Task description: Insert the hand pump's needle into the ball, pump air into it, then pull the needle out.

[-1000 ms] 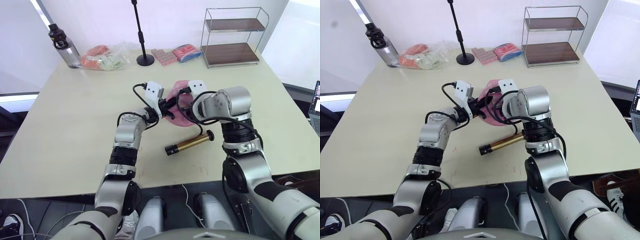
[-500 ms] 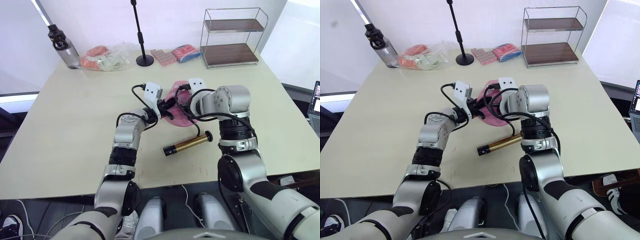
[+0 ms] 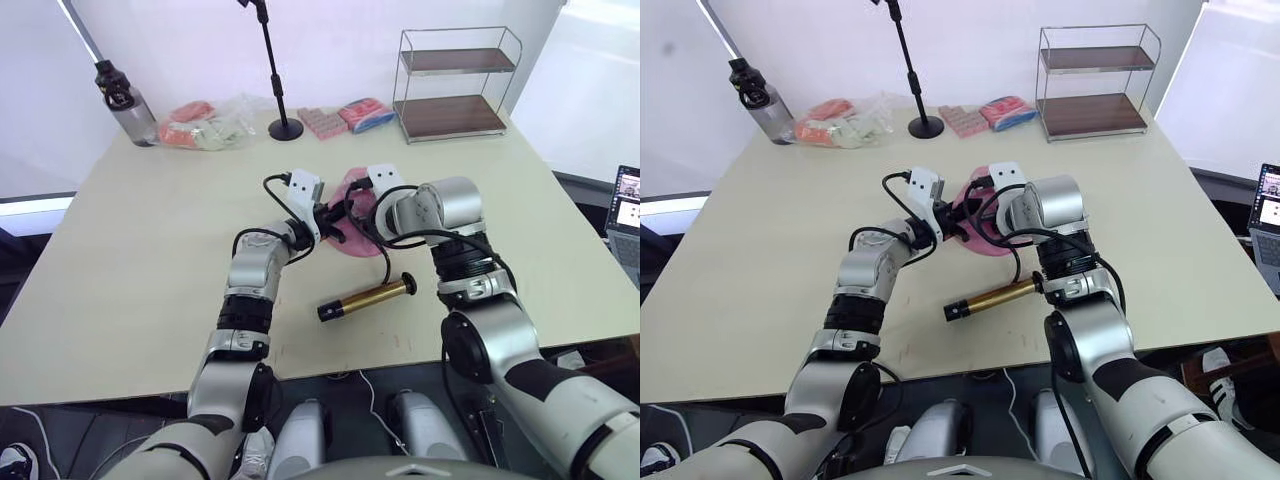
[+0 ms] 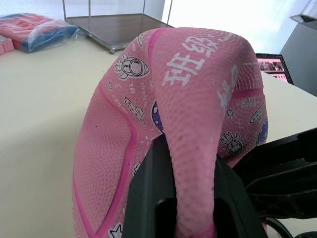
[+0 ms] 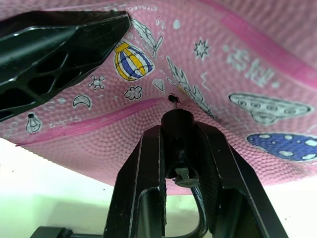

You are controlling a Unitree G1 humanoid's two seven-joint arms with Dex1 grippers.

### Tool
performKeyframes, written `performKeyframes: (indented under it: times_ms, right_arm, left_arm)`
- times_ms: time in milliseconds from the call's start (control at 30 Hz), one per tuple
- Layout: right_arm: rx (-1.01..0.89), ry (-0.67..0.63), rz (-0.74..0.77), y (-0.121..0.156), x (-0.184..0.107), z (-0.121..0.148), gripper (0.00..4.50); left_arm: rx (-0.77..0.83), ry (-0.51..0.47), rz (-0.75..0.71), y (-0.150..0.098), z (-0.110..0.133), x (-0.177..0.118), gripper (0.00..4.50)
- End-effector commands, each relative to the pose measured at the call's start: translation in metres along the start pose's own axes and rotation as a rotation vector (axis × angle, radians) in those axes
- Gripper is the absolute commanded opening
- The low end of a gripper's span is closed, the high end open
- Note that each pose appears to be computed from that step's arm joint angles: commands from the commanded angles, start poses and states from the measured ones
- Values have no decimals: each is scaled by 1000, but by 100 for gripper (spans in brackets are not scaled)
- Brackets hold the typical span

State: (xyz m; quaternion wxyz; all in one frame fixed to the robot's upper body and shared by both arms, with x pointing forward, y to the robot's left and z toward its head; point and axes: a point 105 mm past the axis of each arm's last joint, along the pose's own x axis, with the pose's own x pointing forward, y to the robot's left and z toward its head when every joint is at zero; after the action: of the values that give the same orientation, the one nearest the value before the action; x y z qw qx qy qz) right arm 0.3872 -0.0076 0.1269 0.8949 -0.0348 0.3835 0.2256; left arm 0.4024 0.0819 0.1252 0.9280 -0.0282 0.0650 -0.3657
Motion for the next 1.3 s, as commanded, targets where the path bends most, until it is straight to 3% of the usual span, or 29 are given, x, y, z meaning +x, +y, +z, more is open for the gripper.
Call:
performKeyframes:
  times_ms: [33,333,733,1300]
  right_arm:
    - [-36,-79,75,15,17,-1,34]
    - [-117,-123,103,8,17,-4,34]
    - [-162,-191,110,2,-15,12,34]
    - [-220,-245,87,-4,-30,8,34]
  left_arm:
    - [-66,82,-238,-56,-29,20,5]
    - [-59,89,-200,-46,-31,18,5]
    - [-23,92,-133,-23,-28,16,5]
    - [-26,92,-148,-27,-30,19,5]
